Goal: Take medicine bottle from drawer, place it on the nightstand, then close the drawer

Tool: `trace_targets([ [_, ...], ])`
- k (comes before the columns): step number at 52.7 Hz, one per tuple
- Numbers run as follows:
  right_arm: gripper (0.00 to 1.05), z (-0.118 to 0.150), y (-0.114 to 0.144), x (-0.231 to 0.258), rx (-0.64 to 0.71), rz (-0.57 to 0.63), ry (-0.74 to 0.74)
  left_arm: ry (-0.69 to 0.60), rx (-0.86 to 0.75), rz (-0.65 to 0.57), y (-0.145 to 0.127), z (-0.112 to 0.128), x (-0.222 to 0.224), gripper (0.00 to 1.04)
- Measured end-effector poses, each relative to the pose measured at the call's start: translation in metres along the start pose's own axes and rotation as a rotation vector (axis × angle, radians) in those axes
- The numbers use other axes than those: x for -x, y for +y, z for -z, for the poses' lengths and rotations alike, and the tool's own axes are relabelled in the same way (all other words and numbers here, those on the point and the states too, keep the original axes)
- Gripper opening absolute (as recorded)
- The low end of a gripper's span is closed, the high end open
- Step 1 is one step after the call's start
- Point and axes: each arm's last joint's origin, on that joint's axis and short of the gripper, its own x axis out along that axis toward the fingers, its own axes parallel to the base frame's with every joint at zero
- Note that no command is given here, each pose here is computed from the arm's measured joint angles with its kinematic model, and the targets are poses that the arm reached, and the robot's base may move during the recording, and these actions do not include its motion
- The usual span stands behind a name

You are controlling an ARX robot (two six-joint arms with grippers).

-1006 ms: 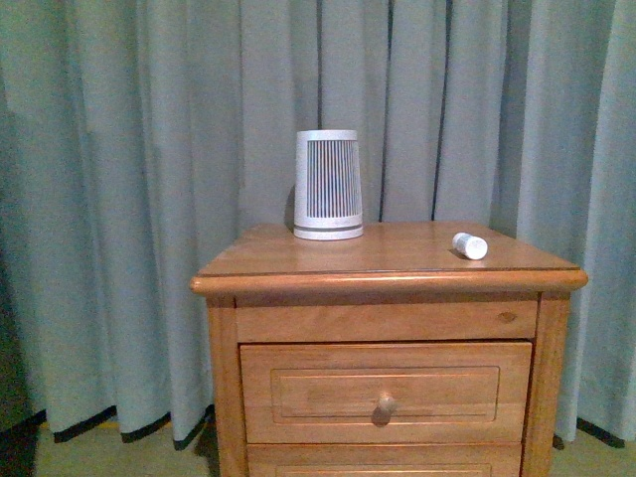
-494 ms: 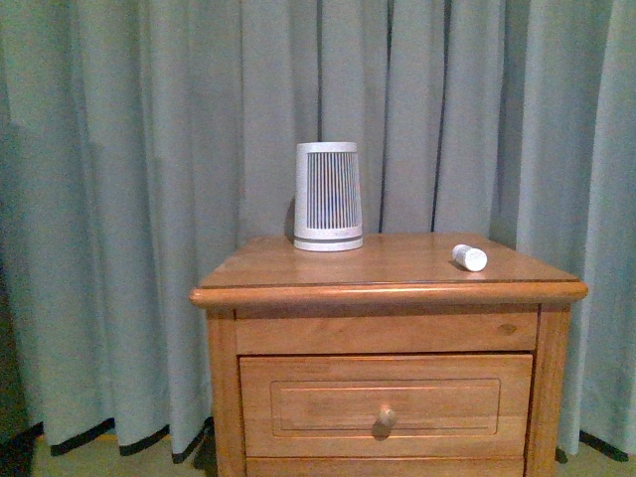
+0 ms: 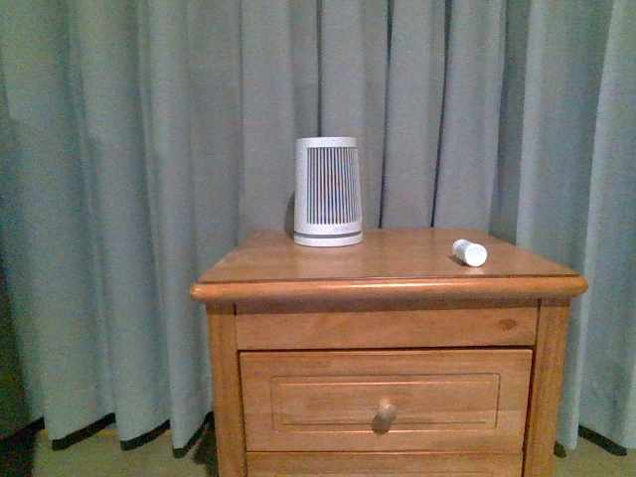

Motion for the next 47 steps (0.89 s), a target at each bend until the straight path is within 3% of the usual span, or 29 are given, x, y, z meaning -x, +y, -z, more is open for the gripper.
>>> trace_targets([
  [14,0.99,0.0,0.0,0.0,-0.001,0.0,0.0,0.0,0.0,0.0,0.0,0.0,0.0,0.98],
  [47,0.98,0.0,0.0,0.0,-0.001,0.0,0.0,0.0,0.0,0.0,0.0,0.0,0.0,0.98],
])
